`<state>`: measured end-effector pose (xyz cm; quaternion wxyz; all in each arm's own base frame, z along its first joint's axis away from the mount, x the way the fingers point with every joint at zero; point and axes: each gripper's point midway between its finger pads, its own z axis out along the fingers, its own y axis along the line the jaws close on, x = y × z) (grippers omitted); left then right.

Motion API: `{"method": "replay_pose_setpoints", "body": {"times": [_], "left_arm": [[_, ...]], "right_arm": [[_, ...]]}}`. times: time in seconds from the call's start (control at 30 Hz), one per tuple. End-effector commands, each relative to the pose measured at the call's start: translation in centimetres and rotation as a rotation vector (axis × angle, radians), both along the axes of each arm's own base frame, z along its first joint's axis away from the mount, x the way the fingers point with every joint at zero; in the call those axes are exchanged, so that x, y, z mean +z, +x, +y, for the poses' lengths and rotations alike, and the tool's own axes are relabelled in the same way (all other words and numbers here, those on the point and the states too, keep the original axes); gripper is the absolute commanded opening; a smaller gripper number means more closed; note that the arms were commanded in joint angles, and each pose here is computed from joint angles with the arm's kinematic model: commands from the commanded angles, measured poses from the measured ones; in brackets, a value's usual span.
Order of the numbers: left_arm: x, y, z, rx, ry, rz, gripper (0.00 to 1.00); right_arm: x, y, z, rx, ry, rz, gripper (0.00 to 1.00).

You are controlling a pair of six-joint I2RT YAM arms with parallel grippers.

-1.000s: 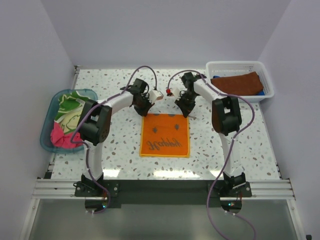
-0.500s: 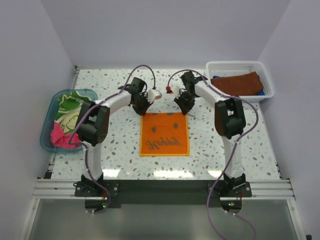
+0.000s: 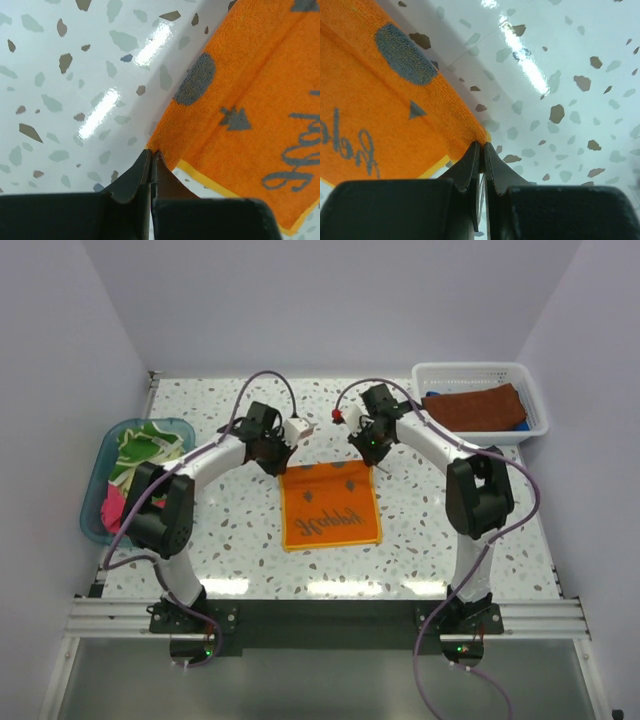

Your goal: Fold and stack the towels

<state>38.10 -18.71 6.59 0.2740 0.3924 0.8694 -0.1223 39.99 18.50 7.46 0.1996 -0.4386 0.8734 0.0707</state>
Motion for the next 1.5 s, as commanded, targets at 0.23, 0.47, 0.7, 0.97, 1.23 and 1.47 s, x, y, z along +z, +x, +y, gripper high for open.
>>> {"method": "replay_pose_setpoints", "body": {"times": [0.23, 0.47, 0.7, 0.97, 1.23, 1.47], "left_arm": [[2.8, -5.2, 0.2, 0.192, -0.140, 0.042, 0.00], [0.0, -11.2, -1.9, 0.265, -0.174, 0.183, 0.00], [0.4, -13.0, -1.4, 0.334, -0.178, 0.180, 0.00], [0.2, -13.3, -1.4, 0.357, -0.160, 0.225, 0.00], [1.3, -14.4, -1.0, 0.392, -0.173, 0.234, 0.00], [-0.9, -16.3, -1.2, 0.390, -0.171, 0.295, 0.00]], "right_arm": [[2.3, -4.7, -0.5, -0.202, 0.072, 0.048, 0.00], [0.9, -8.8, -1.4, -0.283, 0.049, 0.120, 0.00], [0.3, -12.1, -2.0, -0.319, 0.051, 0.161, 0.00], [0.5, -14.0, -1.6, -0.338, 0.108, 0.206, 0.00], [0.8, -16.2, -1.5, -0.386, 0.131, 0.289, 0.00], [-0.7, -17.8, -1.8, -0.425, 0.125, 0.345, 0.00]]}}
